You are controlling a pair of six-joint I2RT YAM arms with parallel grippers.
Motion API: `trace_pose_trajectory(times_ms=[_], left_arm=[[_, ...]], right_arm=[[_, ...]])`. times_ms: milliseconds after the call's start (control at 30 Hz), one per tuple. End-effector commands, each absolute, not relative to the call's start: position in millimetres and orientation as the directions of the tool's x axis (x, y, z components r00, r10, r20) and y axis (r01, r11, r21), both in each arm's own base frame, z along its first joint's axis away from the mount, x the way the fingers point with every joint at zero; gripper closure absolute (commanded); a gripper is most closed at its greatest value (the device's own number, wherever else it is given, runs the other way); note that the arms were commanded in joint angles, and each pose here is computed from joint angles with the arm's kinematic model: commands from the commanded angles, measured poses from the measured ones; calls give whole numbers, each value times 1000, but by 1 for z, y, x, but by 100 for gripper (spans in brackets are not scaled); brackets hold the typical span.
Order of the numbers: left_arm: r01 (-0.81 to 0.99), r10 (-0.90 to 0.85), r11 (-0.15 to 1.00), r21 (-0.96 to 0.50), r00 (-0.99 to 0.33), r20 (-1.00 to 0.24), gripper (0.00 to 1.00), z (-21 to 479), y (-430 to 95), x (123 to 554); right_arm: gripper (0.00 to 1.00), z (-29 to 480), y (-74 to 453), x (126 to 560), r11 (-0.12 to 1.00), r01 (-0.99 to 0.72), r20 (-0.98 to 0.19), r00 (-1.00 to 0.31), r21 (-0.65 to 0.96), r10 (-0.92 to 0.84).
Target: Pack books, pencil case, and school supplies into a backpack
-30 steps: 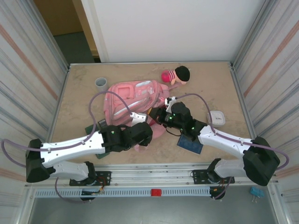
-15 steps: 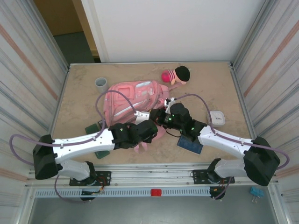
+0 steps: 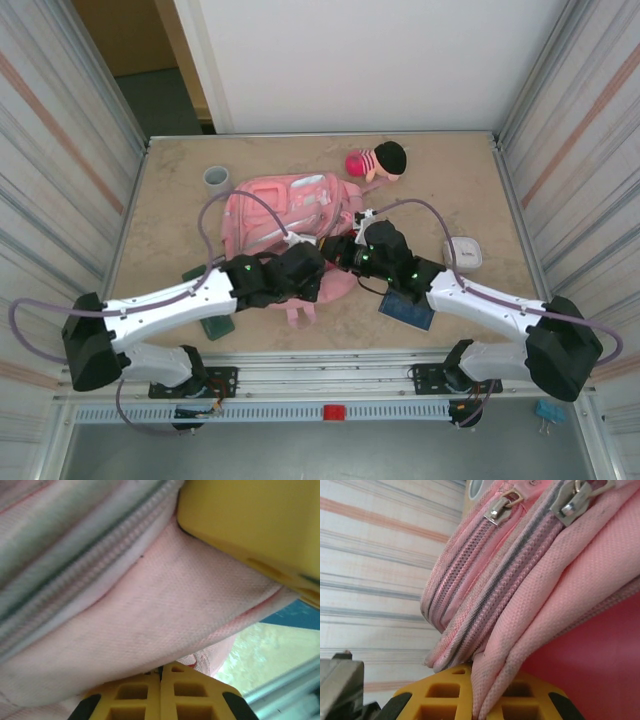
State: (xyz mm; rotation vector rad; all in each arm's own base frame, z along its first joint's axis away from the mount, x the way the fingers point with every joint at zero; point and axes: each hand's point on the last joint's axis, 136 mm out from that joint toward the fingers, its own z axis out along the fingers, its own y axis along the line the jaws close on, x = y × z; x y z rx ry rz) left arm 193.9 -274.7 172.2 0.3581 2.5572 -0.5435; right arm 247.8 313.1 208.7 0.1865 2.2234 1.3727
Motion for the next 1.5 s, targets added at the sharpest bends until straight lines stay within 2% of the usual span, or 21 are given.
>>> trace_pose_trajectory(times_ms=[0,133,300,467,700,800,933,1000,1167,1233,1333,1467], left_arm=[[457,231,798,-394,-834,-501,100,185,-279,179],[503,301,765,-402,-832,-467,100,185,-271,172],[557,449,815,-162,-783,-431,100,169,-233,179],[577,513,814,-63,-766,-387,100,164,-213,177],[477,440,879,23,-791,-425,100,169,-174,193],[421,378,907,12,-799,-468,100,170,-161,202],[412,313,908,-74,-787,-531,100,172,-164,210],[455,299,877,-154,-768,-566,100,177,-180,207],[483,198,800,-358,-774,-601,100,192,-216,202],[481,168,780,-401,-778,-605,100,197,-224,202],[475,131,746,-466,-791,-597,100,203,-238,200],[454,94,688,-566,-829,-551,100,207,-254,195]], right_arm=[[96,254,319,238,408,-301,-438,-848,862,300],[96,251,316,239,421,-323,-451,-857,848,251],[97,256,312,239,403,-340,-448,-868,850,214],[97,267,295,248,408,-336,-454,-860,849,234],[97,293,276,255,351,-349,-447,-857,869,257],[97,311,267,253,324,-379,-463,-853,867,240],[96,322,255,254,313,-384,-460,-860,868,220],[88,320,254,256,316,-360,-438,-870,878,228],[50,304,261,261,292,-256,-354,-864,922,358],[39,293,267,259,265,-205,-307,-847,942,434],[36,276,275,253,258,-149,-267,-812,955,519],[34,253,284,245,339,-115,-293,-790,934,539]])
